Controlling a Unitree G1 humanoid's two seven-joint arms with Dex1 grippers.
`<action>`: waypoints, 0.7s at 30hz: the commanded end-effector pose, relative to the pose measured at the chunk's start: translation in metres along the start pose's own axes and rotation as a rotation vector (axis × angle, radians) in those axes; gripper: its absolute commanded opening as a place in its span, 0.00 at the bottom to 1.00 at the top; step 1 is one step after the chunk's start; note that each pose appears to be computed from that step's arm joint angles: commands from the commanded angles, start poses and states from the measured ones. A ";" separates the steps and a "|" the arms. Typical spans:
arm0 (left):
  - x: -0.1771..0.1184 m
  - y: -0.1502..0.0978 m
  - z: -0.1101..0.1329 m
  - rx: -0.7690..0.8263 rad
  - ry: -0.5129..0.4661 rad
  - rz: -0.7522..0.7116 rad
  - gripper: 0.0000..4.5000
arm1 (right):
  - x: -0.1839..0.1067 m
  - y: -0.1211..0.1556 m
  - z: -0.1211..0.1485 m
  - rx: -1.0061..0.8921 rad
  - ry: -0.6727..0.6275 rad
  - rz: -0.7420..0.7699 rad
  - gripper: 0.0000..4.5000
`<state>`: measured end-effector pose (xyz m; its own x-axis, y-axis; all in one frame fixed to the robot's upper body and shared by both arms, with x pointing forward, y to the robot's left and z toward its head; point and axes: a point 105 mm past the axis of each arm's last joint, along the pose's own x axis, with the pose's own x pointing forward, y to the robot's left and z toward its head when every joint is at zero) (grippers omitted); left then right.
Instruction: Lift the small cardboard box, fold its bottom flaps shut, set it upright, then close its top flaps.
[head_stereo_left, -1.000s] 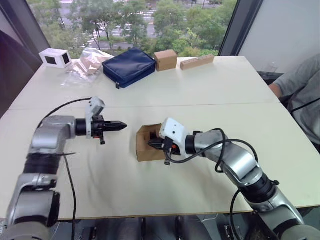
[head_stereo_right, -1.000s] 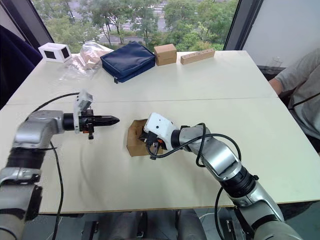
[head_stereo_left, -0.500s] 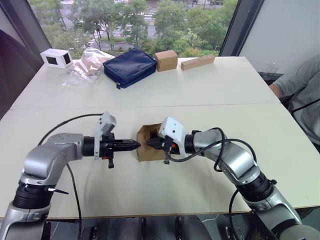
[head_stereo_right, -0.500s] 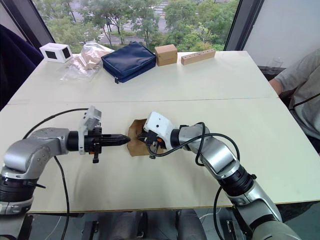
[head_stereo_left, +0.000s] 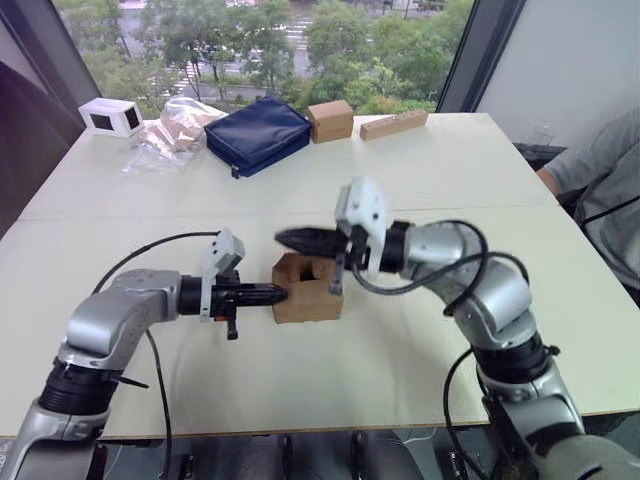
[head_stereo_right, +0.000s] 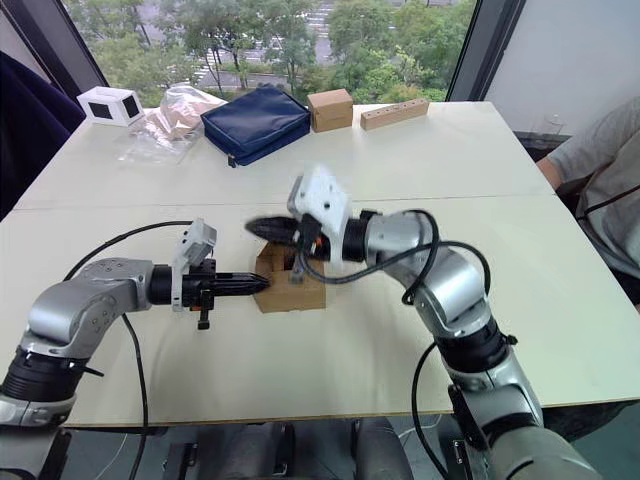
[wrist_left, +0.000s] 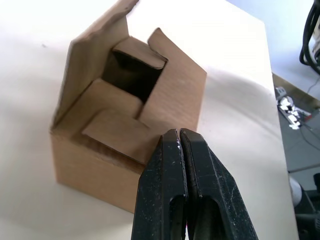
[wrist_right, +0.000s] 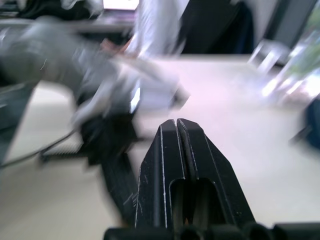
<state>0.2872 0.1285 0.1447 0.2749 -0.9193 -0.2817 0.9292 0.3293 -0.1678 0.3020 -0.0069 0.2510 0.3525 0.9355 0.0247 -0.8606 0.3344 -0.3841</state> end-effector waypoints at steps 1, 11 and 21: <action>0.001 -0.001 0.005 0.031 -0.009 -0.003 0.01 | 0.005 -0.022 -0.007 -0.098 0.029 -0.133 0.00; -0.002 0.001 0.005 0.033 -0.020 0.024 0.01 | 0.004 0.013 -0.066 -0.136 0.312 0.033 0.00; -0.016 0.003 0.018 0.003 -0.076 0.031 0.01 | -0.004 0.033 -0.072 -0.100 0.334 0.067 0.00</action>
<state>0.2893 0.1331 0.1457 0.3053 -0.9147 -0.2647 0.9182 0.3564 -0.1726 0.3049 -0.0130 0.1596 0.4163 0.8420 -0.3431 -0.8653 0.2510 -0.4338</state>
